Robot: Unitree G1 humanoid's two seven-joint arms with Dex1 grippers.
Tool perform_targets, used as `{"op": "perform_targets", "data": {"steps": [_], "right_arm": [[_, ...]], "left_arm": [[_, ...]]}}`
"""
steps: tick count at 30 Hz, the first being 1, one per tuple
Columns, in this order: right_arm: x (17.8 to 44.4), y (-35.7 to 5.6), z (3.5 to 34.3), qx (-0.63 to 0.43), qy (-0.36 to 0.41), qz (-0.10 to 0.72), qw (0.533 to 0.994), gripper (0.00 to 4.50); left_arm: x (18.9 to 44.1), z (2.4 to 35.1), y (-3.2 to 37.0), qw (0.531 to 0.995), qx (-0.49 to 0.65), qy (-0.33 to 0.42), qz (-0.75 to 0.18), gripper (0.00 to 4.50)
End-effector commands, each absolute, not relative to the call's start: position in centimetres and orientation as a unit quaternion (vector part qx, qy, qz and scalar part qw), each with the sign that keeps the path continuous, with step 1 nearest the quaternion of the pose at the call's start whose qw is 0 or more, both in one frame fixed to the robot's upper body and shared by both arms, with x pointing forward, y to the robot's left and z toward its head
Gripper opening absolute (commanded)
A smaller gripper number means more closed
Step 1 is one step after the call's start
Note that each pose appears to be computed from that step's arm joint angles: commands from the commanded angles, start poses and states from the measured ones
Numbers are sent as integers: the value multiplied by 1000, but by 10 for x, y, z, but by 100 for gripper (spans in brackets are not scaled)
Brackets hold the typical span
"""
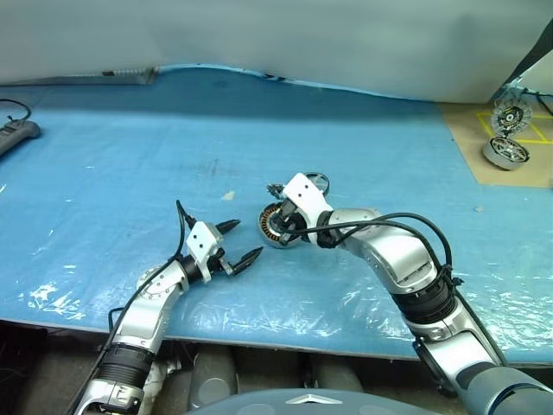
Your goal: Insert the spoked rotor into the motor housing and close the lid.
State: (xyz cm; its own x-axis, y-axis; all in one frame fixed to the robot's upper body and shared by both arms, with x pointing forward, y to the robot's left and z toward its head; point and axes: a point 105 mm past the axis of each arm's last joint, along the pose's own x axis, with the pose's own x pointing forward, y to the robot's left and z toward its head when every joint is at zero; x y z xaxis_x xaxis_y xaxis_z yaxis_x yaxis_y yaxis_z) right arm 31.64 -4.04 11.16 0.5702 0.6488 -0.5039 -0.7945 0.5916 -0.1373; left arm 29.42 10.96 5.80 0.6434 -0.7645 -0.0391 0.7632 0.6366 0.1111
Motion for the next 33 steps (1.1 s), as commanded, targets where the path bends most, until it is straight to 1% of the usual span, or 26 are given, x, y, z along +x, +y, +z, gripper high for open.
{"op": "perform_targets", "data": {"steps": [1, 8, 14, 18, 20, 22, 26, 30, 33], "right_arm": [[319, -47, 111, -181, 201, 407, 872, 3], [315, -60, 103, -188, 217, 400, 871, 3], [315, -65, 104, -189, 217, 395, 873, 3], [316, -63, 114, -178, 195, 401, 877, 3], [315, -69, 121, -169, 190, 404, 879, 3], [312, -80, 126, -174, 187, 411, 875, 3], [310, -119, 136, -220, 179, 413, 866, 3], [324, -164, 131, -291, 208, 371, 857, 3], [343, -181, 133, -305, 208, 350, 861, 63]], "left_arm": [[293, 67, 107, 902, 64, -26, -425, 450], [294, 69, 106, 902, 63, -28, -425, 450], [294, 69, 105, 902, 63, -27, -426, 450], [293, 69, 106, 902, 65, -26, -427, 450], [293, 69, 107, 902, 65, -26, -425, 450], [293, 69, 109, 903, 66, -26, -425, 450], [292, 69, 110, 903, 67, -24, -423, 450], [292, 68, 110, 904, 64, -23, -423, 450], [292, 68, 109, 903, 63, -23, -424, 450]]}}
